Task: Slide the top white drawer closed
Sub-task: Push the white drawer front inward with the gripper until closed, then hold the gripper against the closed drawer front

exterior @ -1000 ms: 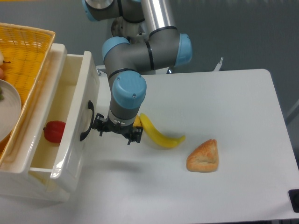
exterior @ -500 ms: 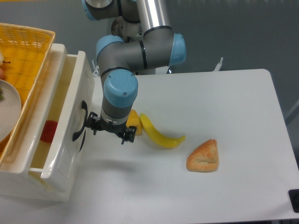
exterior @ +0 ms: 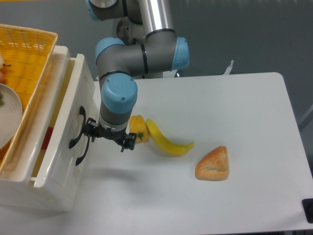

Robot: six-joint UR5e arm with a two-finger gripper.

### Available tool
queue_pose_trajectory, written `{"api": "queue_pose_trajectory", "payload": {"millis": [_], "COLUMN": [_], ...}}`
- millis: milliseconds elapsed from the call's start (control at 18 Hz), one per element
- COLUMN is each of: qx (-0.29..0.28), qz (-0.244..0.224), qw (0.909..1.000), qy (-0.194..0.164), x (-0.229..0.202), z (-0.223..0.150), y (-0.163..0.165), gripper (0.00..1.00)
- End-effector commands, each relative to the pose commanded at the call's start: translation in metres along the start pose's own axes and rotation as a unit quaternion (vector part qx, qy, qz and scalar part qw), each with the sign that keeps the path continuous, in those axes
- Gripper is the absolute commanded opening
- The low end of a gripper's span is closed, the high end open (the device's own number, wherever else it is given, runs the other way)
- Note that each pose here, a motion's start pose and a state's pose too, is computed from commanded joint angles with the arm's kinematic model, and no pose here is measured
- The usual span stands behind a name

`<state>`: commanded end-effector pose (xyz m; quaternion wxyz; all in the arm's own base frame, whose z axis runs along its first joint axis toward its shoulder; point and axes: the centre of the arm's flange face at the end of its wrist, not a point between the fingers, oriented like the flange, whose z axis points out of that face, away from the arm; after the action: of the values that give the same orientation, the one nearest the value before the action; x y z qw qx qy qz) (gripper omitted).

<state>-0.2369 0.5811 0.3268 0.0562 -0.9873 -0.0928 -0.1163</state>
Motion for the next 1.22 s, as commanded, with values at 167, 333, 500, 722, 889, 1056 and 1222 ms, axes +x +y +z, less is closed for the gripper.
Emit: {"api": "queue_pose_trajectory", "payload": {"millis": [167,333,500,722,889,1056,1222], "qx": [-0.001,-0.003,-0.003,0.003,0.004,0.004,0.004], "qz": [0.001,0.002,0.002,0.003,0.006,0.006,0.007], "qw": [1.0,1.0,1.0,0.9999,0.9999,0.9999,0.9999], "qy": [0.0,0.001,0.001,0.011,0.014,0.014,0.014], "x": [0.0009,0.0017,0.0021,0.0053,0.009,0.01,0.0109], "z": [0.0004,0.0034,0.0027,0.002,0.0018,0.002,0.0023], "y": [0.0,-0.001,-0.0007,-0.0016,-0.0023,-0.0025,-0.0027], "gripper": [1.0,1.0,1.0,1.0,1.0,1.0,1.0]}}
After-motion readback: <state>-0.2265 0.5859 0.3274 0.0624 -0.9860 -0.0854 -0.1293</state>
